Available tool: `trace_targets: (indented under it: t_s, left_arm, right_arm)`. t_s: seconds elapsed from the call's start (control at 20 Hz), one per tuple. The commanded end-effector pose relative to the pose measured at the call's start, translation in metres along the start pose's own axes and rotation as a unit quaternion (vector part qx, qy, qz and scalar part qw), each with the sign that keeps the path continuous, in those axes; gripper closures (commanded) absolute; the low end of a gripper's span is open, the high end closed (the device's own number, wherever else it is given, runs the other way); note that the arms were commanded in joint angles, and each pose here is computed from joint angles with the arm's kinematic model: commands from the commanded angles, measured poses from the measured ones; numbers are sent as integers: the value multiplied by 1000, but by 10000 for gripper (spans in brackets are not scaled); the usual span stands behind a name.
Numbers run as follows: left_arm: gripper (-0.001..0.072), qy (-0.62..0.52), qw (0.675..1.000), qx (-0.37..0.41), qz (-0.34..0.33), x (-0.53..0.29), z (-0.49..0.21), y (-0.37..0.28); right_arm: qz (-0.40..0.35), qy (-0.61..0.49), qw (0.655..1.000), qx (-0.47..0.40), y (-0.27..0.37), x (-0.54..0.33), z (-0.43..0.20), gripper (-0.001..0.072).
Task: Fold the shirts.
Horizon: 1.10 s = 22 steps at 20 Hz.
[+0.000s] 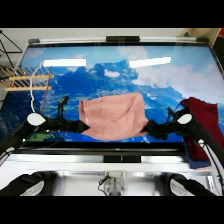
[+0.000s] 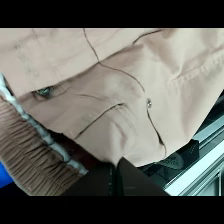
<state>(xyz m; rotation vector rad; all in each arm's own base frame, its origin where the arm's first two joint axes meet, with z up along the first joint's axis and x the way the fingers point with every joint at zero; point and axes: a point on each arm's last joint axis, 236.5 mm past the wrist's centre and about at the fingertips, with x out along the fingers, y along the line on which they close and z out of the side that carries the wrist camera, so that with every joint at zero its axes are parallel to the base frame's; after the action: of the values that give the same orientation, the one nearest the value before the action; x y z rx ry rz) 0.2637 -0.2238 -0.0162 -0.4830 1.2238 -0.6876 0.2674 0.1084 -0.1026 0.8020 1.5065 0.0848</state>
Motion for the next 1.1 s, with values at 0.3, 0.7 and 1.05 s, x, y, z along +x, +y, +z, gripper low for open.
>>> trace_targets:
  t_s: [0.3,0.7,1.05]
  left_arm:
    - [673,-2,1000,-2,-1,-1,1,0]
    - [224,30,999,-12,-13,-66,20,7]
    - [83,135,990,-44,22,-58,-41,28]
  right_arm:
    - [12,25,999,-31,4,4,-10,666]
    - [16,45,998,-51,7,1,-18,666]
    - [16,45,998,-51,7,1,-18,665]
